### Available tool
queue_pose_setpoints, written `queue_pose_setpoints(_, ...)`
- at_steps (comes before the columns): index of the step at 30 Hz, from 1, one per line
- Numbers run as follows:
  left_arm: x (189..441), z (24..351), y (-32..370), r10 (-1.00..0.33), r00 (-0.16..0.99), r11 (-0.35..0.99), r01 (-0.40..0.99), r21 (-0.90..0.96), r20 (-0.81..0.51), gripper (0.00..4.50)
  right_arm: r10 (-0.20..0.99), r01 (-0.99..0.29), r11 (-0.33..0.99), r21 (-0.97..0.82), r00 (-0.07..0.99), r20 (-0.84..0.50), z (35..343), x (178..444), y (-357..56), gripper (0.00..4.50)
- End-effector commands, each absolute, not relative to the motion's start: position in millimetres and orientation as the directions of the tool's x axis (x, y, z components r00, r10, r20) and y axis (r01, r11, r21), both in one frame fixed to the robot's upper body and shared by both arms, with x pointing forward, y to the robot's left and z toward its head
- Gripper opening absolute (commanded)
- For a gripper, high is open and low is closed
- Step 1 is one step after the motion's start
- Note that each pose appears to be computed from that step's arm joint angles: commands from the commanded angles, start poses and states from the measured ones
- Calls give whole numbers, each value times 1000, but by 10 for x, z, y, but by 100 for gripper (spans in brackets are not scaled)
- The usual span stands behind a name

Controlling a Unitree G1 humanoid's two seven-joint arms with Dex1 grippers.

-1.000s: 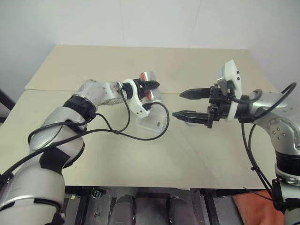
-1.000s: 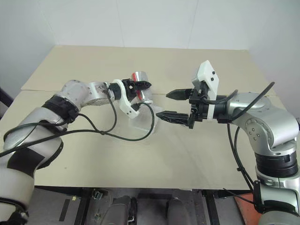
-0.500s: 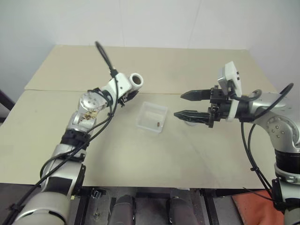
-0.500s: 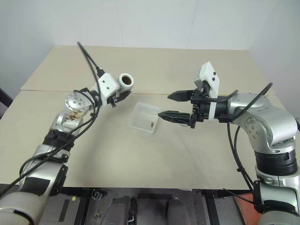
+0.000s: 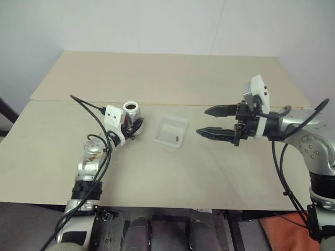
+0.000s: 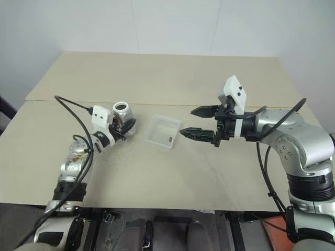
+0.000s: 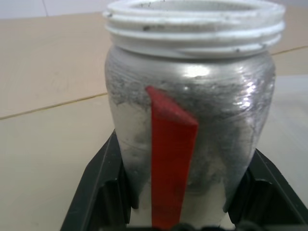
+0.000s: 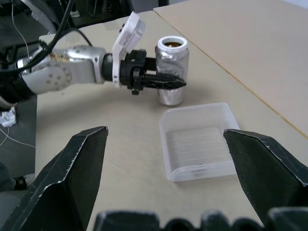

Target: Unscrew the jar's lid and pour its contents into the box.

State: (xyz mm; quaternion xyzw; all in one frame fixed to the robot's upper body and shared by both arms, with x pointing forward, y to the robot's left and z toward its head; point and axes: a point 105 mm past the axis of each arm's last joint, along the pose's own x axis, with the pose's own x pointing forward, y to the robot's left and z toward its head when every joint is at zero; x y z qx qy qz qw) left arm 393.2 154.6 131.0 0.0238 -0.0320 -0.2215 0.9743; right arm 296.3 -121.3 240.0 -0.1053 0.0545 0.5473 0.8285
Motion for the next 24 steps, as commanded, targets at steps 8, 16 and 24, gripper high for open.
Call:
queue_pose_setpoints(8,4068,1380,1572,-364,922,928,347,132,130,240,893,-913,376,-157,402,-200,2477,2901,-1229,449)
queue_pose_setpoints(16,4031,1311,1588,-379,921,921,364,139,96,448,893,-914,376,-155,402,-205,2471,2888,-1223,450)
queue_pose_setpoints(24,3683,1325,1716,-440,898,884,431,179,11,448,891,-914,377,-154,403,-210,2444,2875,-1224,450)
